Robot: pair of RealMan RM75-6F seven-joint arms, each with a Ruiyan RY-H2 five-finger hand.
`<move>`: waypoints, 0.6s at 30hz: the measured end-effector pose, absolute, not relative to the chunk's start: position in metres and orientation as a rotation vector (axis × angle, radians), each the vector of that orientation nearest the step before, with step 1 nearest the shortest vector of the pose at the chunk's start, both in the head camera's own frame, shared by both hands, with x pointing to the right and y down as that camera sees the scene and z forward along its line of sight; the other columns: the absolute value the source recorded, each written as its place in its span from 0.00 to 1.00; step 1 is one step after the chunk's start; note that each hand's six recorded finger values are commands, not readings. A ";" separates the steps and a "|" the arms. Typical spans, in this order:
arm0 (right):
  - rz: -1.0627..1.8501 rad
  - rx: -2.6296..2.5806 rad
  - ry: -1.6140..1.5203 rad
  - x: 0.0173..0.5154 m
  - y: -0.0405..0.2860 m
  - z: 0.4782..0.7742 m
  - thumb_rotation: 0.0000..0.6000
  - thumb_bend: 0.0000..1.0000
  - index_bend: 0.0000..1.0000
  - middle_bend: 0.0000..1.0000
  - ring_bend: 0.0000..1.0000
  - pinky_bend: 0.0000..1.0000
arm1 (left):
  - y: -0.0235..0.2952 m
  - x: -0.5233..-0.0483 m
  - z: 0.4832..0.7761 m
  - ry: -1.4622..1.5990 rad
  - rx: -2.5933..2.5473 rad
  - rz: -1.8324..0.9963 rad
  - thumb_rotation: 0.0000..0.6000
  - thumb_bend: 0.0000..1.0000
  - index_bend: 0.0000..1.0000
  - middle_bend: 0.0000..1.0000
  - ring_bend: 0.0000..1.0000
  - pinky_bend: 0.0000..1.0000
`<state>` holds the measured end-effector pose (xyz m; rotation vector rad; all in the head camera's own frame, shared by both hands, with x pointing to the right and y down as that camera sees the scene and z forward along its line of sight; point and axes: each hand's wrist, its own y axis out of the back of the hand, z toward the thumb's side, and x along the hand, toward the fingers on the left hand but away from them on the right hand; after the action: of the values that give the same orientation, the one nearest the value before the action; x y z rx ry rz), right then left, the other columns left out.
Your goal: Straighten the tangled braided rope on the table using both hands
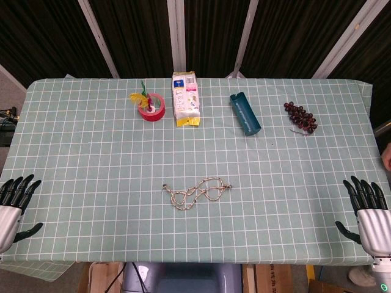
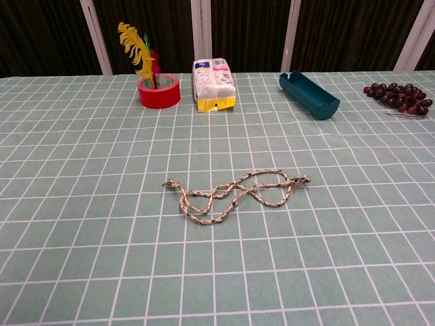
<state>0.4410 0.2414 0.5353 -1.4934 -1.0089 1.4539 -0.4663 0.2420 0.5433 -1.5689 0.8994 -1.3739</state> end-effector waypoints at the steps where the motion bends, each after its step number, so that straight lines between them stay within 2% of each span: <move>1: 1.454 -1.494 -1.008 0.441 0.241 0.535 1.00 0.21 0.00 0.00 0.00 0.00 | 0.242 -0.466 0.543 0.899 -1.569 -1.374 1.00 0.00 0.00 0.00 0.00 0.00; 13: 1.419 -1.540 -1.016 0.435 0.242 0.534 1.00 0.21 0.00 0.00 0.00 0.00 | 0.242 -0.468 0.541 0.910 -1.565 -1.371 1.00 0.00 0.00 0.00 0.00 0.00; 18: 1.337 -1.624 -1.021 0.414 0.235 0.536 1.00 0.21 0.00 0.00 0.00 0.00 | 0.241 -0.469 0.542 0.910 -1.562 -1.379 1.00 0.00 0.00 0.00 0.00 0.00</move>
<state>0.4144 0.2351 0.5358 -1.6245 -1.0212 1.3368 -0.4691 0.2410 0.5423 -1.5615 0.9100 -1.3788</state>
